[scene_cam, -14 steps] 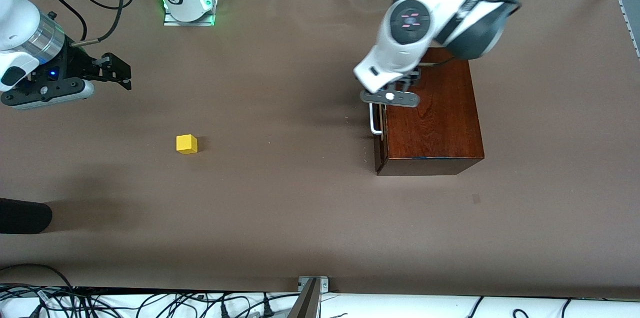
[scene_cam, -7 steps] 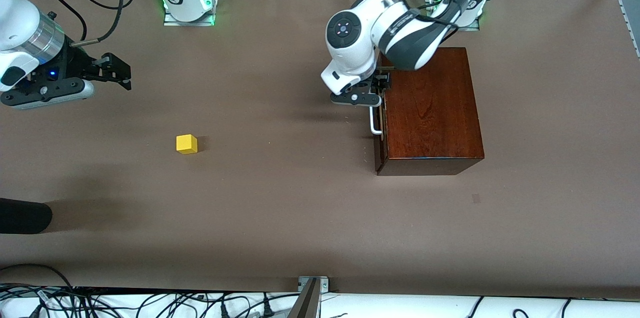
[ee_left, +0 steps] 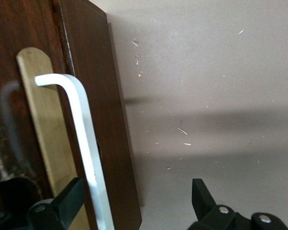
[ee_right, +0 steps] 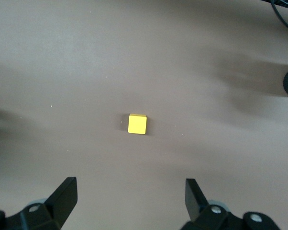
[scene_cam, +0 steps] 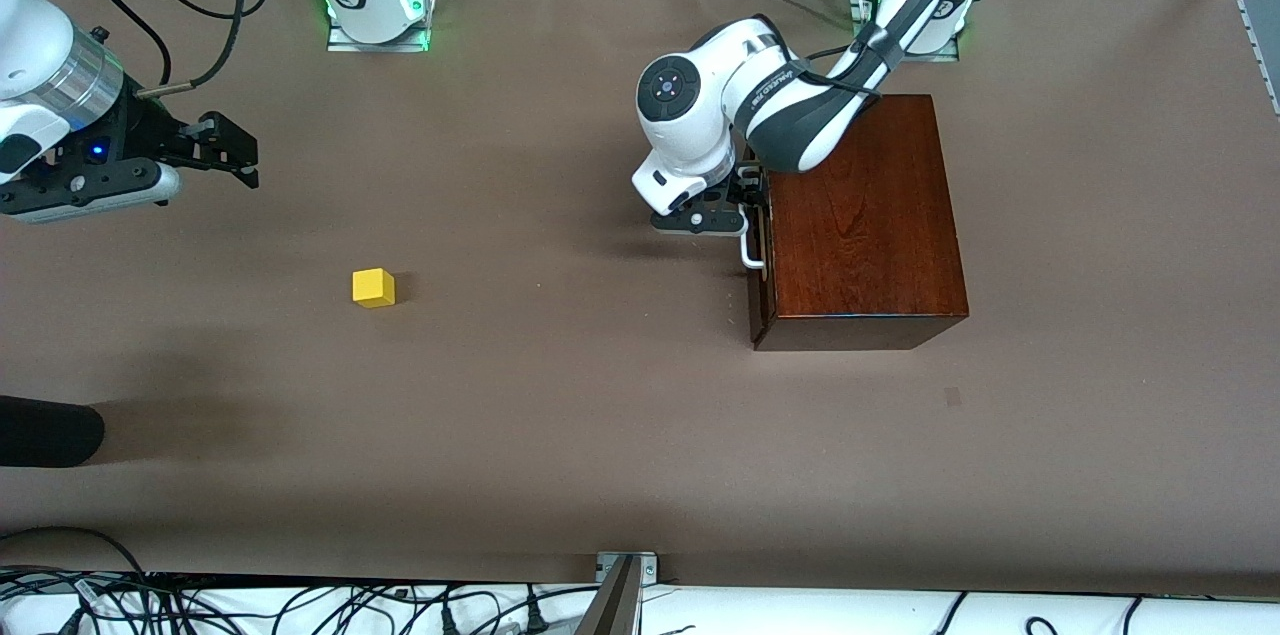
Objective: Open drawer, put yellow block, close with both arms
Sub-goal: 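Lower the left gripper and hook the white drawer handle, then pull the drawer open by its handle with the left gripper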
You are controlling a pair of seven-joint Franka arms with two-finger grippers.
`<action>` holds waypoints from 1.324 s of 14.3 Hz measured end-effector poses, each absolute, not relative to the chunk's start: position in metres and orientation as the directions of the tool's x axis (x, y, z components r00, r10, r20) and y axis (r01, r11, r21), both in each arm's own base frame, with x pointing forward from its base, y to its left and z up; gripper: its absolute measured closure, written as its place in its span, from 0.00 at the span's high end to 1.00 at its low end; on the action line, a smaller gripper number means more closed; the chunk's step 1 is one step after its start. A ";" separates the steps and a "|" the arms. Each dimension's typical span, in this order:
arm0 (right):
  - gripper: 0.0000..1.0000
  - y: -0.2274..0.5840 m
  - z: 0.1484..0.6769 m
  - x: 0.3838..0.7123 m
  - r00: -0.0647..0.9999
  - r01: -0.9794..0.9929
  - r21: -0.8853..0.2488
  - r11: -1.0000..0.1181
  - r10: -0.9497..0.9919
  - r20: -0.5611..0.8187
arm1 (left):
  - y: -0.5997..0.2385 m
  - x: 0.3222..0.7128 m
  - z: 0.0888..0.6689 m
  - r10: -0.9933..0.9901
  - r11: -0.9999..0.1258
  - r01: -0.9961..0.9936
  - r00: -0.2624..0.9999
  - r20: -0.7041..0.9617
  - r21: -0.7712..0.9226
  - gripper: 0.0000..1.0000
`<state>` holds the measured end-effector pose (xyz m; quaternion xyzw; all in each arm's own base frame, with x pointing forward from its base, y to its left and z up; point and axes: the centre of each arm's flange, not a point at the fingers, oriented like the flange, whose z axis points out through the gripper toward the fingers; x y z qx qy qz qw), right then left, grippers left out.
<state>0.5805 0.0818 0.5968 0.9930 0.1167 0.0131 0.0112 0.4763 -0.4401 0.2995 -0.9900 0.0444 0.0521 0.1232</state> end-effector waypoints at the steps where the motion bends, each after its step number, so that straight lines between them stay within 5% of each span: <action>1: 1.00 0.081 0.596 0.582 0.973 0.230 0.026 -0.973 0.230 0.027 | -0.441 0.475 0.297 -0.073 -0.965 -0.099 0.991 -0.115 -0.241 1.00; 19: 1.00 0.080 0.595 0.584 0.973 0.227 0.027 -0.973 0.228 0.037 | -0.473 0.462 0.281 -0.041 -0.983 -0.050 0.998 -0.054 -0.177 1.00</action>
